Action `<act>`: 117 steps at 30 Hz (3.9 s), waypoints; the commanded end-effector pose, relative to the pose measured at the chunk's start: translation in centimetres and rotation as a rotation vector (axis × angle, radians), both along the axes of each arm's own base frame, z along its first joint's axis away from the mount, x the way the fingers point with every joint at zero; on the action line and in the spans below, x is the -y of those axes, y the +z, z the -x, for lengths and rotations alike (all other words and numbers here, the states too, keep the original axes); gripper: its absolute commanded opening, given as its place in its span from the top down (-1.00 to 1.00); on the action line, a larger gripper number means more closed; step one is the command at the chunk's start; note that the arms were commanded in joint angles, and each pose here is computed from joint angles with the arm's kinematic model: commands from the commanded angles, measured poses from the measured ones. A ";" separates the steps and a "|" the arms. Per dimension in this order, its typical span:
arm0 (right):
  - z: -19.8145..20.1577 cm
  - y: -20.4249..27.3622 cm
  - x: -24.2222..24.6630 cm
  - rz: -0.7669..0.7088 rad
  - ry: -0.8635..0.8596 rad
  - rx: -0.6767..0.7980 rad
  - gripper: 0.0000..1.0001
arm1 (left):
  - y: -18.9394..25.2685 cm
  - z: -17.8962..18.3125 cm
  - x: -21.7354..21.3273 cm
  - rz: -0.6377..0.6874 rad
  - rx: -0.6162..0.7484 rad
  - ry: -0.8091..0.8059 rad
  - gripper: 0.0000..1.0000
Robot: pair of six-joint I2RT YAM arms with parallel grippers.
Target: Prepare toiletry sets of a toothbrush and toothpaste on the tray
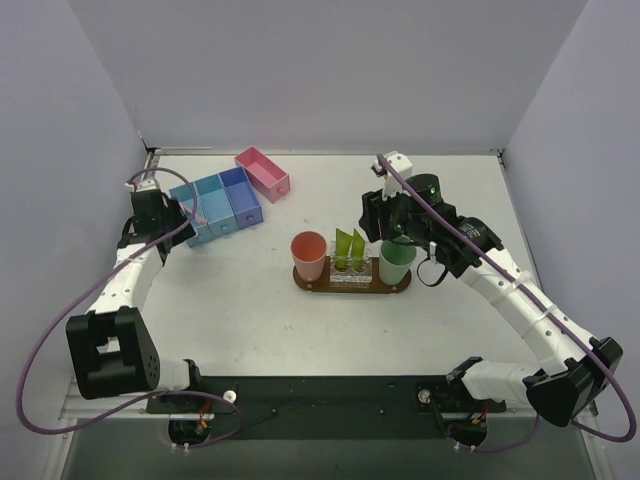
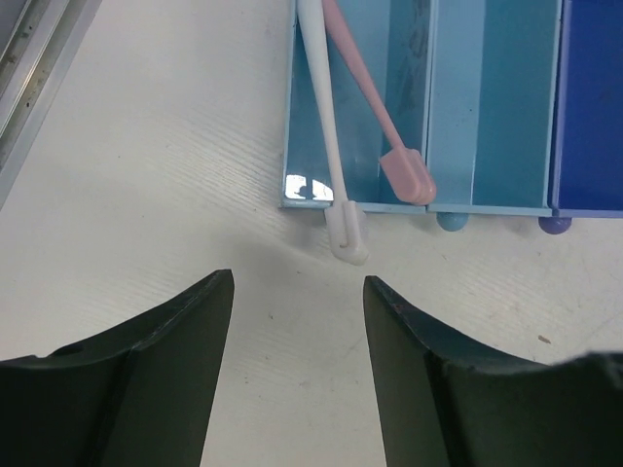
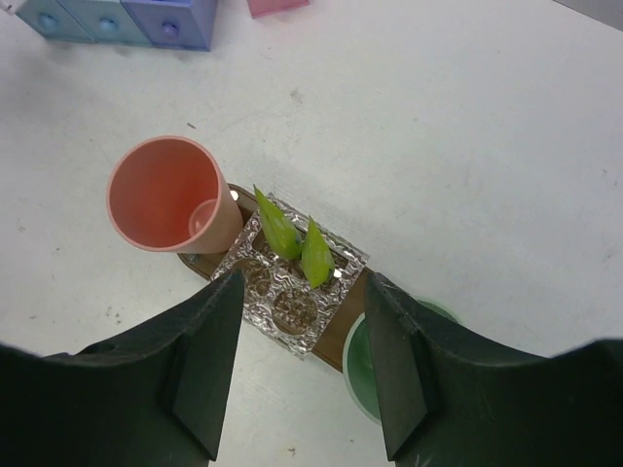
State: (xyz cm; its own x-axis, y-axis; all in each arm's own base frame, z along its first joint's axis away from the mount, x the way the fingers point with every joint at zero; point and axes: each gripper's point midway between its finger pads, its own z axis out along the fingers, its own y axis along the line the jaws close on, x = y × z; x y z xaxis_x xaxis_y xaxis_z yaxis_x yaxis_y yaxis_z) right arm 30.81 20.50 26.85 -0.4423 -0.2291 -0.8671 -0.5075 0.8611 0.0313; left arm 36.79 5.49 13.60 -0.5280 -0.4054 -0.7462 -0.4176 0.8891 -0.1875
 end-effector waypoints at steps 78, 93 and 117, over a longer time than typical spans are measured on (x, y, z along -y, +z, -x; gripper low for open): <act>1.8 4.3 -14.0 -0.437 0.157 -0.102 -0.11 | 13.4 11.0 22.2 0.186 0.614 -0.727 1.00; 0.5 2.1 -16.7 -0.505 0.129 -0.183 -0.07 | 13.0 11.8 26.5 0.205 0.628 -0.759 1.00; 0.7 1.2 -18.0 -0.513 0.163 -0.230 0.71 | 13.2 13.3 29.8 0.198 0.639 -0.898 1.00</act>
State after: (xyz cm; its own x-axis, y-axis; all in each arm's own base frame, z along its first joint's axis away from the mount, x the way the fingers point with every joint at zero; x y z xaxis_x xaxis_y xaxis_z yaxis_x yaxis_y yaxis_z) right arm 30.07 37.19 25.49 -0.6574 0.0783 -0.7495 -0.5209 0.6715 0.5270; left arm 23.88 -23.20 23.89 -0.2881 -0.1631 -0.9436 0.5267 0.7959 -0.2984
